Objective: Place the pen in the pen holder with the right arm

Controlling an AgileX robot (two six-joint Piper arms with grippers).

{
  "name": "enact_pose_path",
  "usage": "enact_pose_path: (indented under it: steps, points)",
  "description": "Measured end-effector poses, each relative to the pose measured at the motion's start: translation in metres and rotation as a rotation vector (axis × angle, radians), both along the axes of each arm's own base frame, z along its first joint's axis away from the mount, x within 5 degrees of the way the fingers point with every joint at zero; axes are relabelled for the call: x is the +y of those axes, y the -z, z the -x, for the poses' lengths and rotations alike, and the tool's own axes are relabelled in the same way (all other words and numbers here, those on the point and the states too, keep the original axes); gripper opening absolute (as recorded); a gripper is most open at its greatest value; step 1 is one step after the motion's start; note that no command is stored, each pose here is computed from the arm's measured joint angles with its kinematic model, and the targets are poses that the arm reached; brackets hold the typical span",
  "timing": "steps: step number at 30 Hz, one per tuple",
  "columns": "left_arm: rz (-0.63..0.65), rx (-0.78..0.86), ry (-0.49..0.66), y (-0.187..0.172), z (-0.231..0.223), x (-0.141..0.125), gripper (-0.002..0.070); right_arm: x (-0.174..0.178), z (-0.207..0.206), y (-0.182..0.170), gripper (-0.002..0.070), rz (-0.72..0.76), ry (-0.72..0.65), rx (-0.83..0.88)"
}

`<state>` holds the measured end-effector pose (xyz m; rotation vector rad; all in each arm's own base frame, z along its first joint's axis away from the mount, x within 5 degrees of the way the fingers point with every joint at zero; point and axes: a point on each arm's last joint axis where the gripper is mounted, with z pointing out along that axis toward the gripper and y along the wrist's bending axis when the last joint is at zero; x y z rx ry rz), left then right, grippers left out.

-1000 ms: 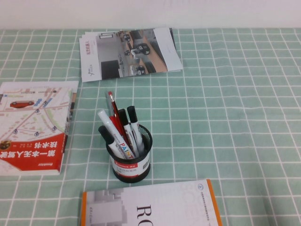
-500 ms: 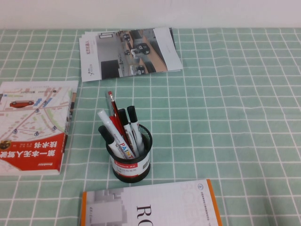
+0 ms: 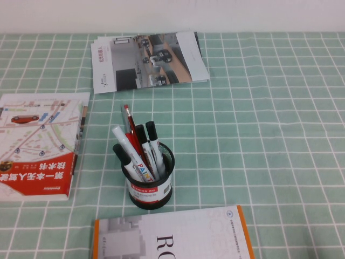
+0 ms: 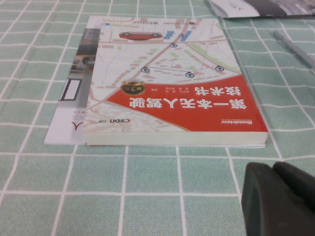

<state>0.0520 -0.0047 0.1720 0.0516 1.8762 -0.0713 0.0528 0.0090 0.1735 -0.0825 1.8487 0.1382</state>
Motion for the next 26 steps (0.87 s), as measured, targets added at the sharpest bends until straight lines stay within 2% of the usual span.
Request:
enact_pose_path:
  steps: [26]
  points:
    - [0.000, 0.000, 0.000, 0.0000, 0.0000, 0.0000, -0.0004, 0.0000, 0.0000, 0.0000, -0.0019, -0.015, 0.005, 0.002]
